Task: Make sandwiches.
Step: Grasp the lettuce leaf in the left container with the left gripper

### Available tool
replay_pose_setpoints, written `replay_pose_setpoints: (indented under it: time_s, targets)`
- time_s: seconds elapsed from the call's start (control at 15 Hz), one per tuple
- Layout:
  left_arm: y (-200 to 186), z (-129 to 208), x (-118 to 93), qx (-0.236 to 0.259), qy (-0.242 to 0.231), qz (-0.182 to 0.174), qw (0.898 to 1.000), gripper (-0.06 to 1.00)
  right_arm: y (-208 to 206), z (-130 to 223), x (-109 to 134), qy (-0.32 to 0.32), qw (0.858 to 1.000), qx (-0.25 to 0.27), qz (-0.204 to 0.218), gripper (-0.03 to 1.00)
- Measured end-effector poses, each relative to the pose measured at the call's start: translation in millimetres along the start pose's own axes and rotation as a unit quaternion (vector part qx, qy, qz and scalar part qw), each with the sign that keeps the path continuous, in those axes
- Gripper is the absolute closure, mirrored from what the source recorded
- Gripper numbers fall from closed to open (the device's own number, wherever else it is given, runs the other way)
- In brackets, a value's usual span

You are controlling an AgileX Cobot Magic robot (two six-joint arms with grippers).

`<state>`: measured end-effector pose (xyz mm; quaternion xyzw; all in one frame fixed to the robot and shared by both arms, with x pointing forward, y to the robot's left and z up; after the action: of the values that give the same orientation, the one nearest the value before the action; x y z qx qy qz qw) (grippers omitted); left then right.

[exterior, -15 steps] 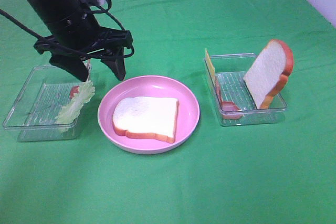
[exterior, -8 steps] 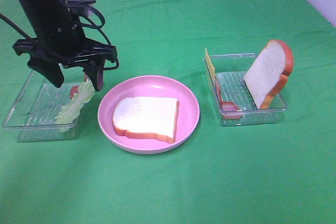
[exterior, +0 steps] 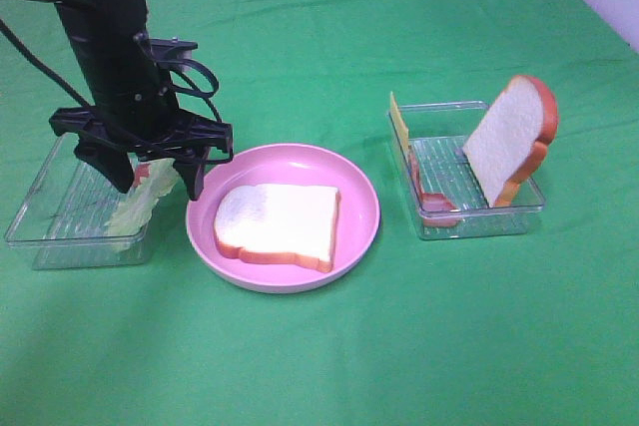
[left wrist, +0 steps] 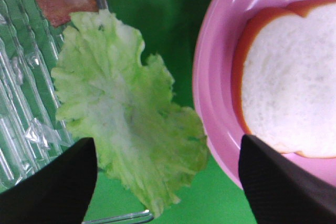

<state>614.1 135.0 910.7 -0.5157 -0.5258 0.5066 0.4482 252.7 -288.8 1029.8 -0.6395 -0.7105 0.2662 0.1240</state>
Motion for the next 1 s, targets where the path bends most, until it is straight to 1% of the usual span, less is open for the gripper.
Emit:
replay_pose_setpoints:
  time_s: [0.07, 0.2, 0.27, 0.33, 0.4, 0.47, 0.53, 0.6, 0.87, 1.0]
  targets:
    - [0.0, -0.4, 0.6, -0.002, 0.001, -0.002, 1.0, 0.24, 0.0, 0.0, 0.0, 0.0, 1.0, 0.0, 0.0, 0.21]
    - [0.4, -1.5, 0.0, -0.006, -0.001, 0.0, 1.0, 0.31, 0.0, 0.0, 0.0, 0.0, 1.0, 0.0, 0.0, 0.21]
    - [0.4, -1.9, -0.2, -0.008, -0.003, 0.001, 1.0, 0.38, 0.0, 0.0, 0.0, 0.0, 1.0, 0.0, 0.0, 0.21]
    - [0.4, -1.9, -0.2, -0.008, -0.004, 0.001, 1.0, 0.41, 0.0, 0.0, 0.0, 0.0, 1.0, 0.0, 0.0, 0.21]
    - [0.4, -2.2, 0.3, -0.009, -0.002, -0.001, 1.0, 0.47, 0.0, 0.0, 0.0, 0.0, 1.0, 0.0, 0.0, 0.21]
    - [0.4, -2.4, 0.8, -0.01, 0.0, -0.003, 1.0, 0.59, 0.0, 0.0, 0.0, 0.0, 1.0, 0.0, 0.0, 0.21]
    - [0.4, -2.5, 0.9, -0.01, 0.0, -0.004, 1.0, 0.65, 0.0, 0.0, 0.0, 0.0, 1.0, 0.0, 0.0, 0.21]
    - [0.4, -2.6, 1.0, -0.01, 0.0, -0.004, 1.0, 0.67, 0.0, 0.0, 0.0, 0.0, 1.0, 0.0, 0.0, 0.21]
    - [0.3, -3.3, 1.8, -0.013, 0.003, -0.008, 1.0, 0.87, 0.0, 0.0, 0.0, 0.0, 1.0, 0.0, 0.0, 0.21]
    - [0.3, -3.3, 1.9, -0.013, 0.003, -0.008, 1.0, 0.94, 0.0, 0.0, 0.0, 0.0, 1.0, 0.0, 0.0, 0.21]
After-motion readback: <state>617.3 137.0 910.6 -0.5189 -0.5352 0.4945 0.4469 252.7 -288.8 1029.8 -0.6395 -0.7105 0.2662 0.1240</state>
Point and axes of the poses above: a point on each arm's last joint axis where the gripper is mounted, y pointing out along that axis toward the gripper, x along the wrist's bending axis when the last joint is at zero, z = x × y, the point moved 3 cm from there along y, pointing out along that axis toward the gripper, and after that the axes turned 11 degrees about -y, right-handed, at the moved point
